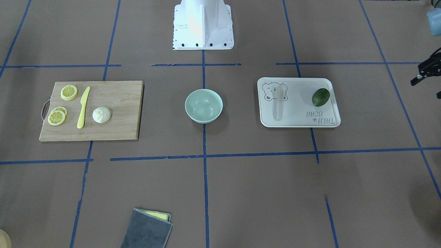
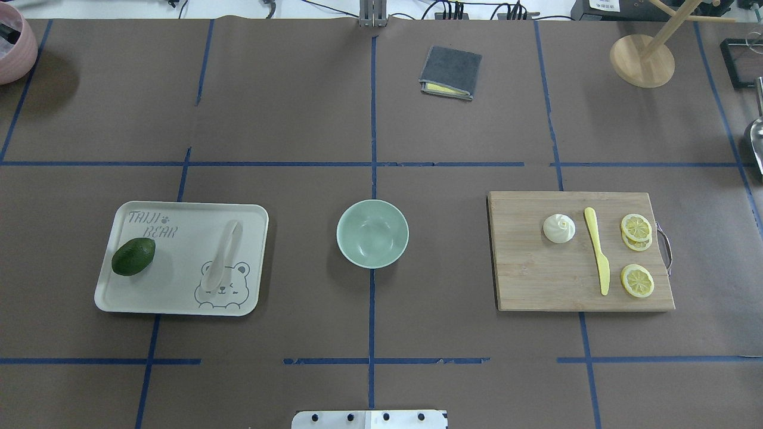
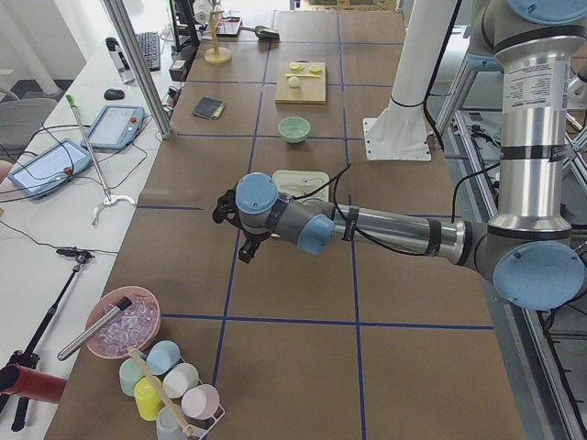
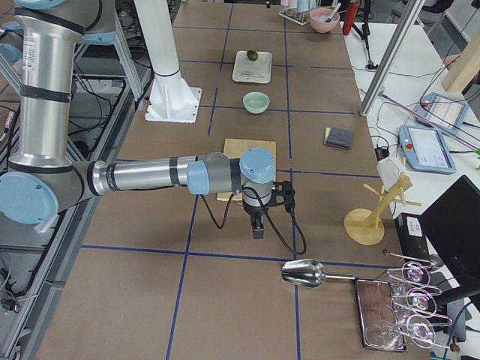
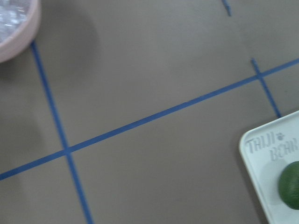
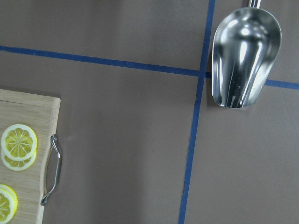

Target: Put spoon and bun in bowl

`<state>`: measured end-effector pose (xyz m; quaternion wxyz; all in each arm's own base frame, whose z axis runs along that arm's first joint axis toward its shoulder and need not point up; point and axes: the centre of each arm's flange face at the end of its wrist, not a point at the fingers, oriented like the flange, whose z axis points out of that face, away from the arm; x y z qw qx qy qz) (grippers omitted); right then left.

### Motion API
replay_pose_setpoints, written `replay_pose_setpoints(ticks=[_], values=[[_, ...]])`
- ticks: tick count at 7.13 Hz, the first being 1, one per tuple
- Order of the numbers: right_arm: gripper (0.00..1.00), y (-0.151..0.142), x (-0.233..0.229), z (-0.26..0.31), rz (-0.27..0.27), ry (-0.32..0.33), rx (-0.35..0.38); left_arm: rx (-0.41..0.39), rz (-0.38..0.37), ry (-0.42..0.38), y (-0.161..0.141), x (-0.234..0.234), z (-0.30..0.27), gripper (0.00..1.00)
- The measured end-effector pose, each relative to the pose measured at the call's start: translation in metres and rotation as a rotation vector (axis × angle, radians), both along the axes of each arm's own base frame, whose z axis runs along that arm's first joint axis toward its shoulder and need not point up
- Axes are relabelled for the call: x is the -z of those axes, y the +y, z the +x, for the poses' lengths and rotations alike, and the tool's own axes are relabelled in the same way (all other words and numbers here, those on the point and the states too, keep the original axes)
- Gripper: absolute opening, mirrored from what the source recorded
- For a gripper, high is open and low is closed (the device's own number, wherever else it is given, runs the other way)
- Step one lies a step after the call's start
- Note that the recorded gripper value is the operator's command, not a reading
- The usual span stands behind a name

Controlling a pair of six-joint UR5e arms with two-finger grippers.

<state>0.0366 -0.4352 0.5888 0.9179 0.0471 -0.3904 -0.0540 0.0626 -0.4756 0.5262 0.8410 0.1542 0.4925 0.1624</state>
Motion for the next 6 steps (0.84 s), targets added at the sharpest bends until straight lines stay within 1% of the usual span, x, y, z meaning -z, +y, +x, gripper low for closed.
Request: replay_pose_setpoints(ticks=[1,3,4,5,6], values=[[1.0,-0.001,0.002,-0.004,0.017,-0.002,0.008,-0.001,-0.022,0.036,0.008,0.023,0.054,1.0],[1.0,-0.004,0.006,-0.014,0.045,-0.001,0.03,0.064,-0.072,0.058,0.029,0.071,0.166,1.0],[1.0,-0.005,0.006,-0.017,0.051,-0.001,0.035,0.064,-0.09,0.062,0.04,0.086,0.21,1.0],[1.0,-0.005,0.004,-0.019,0.049,-0.001,0.037,0.05,-0.103,0.05,0.05,0.095,0.244,0.96],[1.0,-0.004,0.002,-0.019,0.043,-0.003,0.038,0.06,-0.116,0.012,0.05,0.109,0.275,0.96]])
